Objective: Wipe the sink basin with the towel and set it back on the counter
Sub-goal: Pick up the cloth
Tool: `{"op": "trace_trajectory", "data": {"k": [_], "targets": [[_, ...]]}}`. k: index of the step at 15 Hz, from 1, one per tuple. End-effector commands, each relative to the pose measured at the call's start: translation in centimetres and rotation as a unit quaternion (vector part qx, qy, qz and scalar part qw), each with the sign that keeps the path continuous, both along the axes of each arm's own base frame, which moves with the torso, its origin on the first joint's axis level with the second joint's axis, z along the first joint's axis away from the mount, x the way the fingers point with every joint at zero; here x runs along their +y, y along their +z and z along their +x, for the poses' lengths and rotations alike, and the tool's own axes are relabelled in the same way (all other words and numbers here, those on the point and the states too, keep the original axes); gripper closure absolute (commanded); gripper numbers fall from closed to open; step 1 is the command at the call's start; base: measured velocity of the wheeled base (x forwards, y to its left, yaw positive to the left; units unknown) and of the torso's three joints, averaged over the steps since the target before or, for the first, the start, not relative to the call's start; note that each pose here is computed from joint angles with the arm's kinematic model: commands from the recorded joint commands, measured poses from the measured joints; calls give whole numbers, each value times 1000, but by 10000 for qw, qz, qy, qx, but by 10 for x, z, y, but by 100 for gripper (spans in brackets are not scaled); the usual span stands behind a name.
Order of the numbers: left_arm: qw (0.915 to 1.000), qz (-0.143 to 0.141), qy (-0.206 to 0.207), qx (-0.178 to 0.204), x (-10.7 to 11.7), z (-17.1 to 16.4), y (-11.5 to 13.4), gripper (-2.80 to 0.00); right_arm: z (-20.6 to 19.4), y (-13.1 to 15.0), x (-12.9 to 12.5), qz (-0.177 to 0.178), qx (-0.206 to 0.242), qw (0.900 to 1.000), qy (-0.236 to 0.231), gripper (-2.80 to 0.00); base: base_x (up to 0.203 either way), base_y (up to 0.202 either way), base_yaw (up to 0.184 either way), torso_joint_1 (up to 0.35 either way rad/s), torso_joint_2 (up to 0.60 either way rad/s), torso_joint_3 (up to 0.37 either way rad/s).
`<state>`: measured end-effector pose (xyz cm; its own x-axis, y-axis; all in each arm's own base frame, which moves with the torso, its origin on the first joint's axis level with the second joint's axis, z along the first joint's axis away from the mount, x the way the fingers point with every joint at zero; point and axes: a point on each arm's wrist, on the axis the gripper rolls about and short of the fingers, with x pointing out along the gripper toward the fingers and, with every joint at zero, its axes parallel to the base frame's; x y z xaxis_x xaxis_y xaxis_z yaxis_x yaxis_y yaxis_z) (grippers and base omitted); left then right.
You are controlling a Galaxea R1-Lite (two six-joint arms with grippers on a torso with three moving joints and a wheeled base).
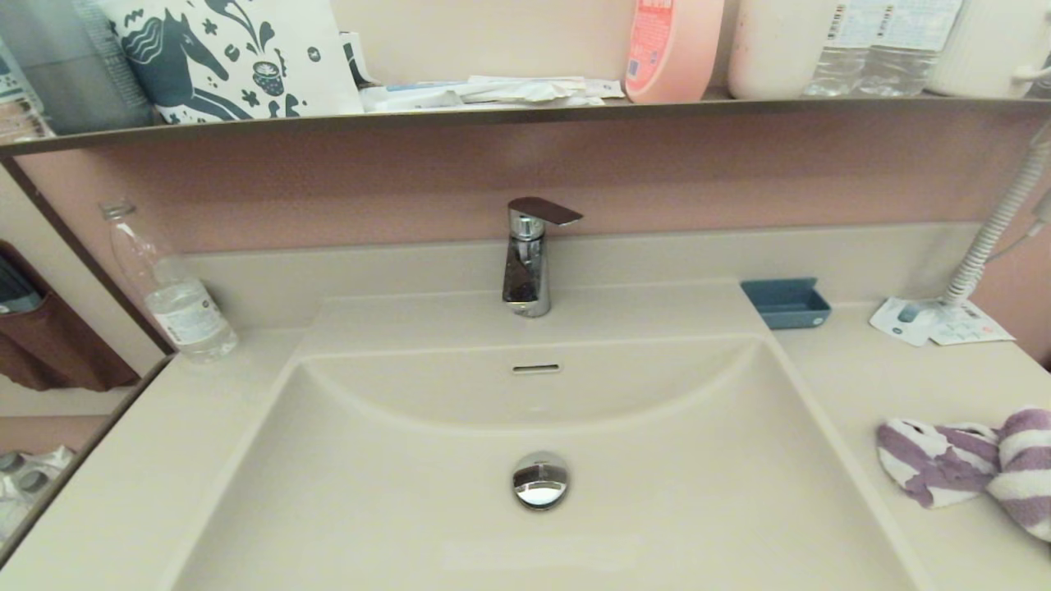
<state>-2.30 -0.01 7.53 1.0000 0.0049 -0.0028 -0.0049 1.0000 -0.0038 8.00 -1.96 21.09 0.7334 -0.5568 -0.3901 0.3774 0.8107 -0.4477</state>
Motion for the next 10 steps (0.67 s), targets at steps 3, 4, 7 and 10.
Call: {"op": "trace_trajectory", "data": {"k": [3,4,7,10], "targets": [[10000,-4,-1,9,0,0,0,0,28,-4,-6,388,599,9971,261,-280,0,0,0,0,0,0],[10000,-4,1,9,0,0,0,0,31,-6,-8,557,802,9946,346,-280,0,0,0,0,0,0],[10000,-4,-1,6,0,0,0,0,39,-10,-12,1014,1085,9866,674,-280,0,0,0,0,0,0],[10000,-4,1,5,0,0,0,0,50,-20,-15,1416,1320,9784,723,-280,0,0,0,0,0,0]]}}
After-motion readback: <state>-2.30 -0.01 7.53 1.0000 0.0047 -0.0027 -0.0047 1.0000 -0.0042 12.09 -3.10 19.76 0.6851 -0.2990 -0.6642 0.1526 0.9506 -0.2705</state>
